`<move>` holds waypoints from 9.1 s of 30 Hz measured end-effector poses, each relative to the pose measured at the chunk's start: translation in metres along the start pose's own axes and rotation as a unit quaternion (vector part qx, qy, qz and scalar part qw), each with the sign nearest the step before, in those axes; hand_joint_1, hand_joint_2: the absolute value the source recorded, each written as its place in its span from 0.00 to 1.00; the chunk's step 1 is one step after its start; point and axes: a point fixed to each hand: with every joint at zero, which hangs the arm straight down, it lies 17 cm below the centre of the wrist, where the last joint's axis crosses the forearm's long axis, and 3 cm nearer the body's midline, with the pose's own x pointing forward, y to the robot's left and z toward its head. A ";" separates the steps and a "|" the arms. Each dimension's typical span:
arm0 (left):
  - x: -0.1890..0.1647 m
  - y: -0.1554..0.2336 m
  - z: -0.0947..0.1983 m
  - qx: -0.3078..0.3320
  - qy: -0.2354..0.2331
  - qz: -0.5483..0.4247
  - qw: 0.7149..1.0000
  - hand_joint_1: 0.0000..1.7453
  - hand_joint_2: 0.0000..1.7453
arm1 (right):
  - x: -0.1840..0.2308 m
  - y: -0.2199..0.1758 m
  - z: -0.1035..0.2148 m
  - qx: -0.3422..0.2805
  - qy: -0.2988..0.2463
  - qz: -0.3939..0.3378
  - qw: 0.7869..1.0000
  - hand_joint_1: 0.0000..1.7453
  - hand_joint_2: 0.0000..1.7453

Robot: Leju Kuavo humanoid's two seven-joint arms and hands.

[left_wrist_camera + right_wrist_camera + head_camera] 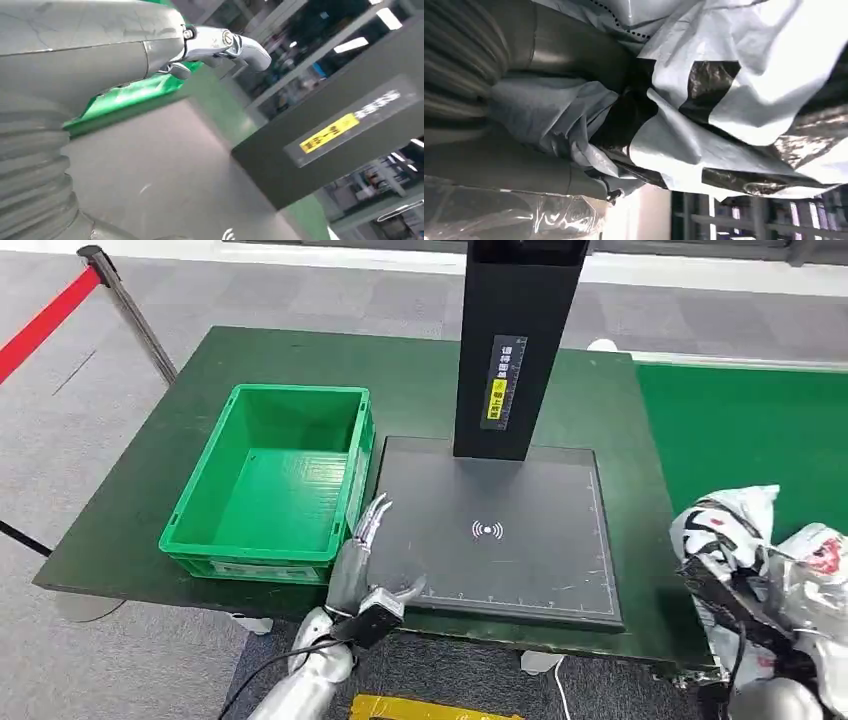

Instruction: Moved the parcel from conveyor to table for the left to box.

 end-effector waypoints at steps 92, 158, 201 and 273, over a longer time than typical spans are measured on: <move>0.085 0.021 -0.058 0.021 -0.139 -0.121 0.983 0.00 1.00 | 0.372 0.046 -0.070 0.162 -0.412 0.010 0.897 1.00 1.00; 0.072 0.065 -0.096 0.047 -0.144 -0.191 0.970 0.00 1.00 | 0.286 -0.038 -0.081 0.030 -0.288 -0.519 0.804 0.00 0.00; -0.002 -0.091 -0.029 -0.209 0.009 -0.049 0.977 0.00 1.00 | 0.193 -0.040 -0.028 -0.126 -0.167 -0.647 0.733 0.00 0.00; 0.012 -0.025 -0.082 -0.102 -0.116 -0.449 0.880 1.00 1.00 | 0.229 -0.018 -0.011 -0.075 -0.179 -0.664 0.722 0.00 0.00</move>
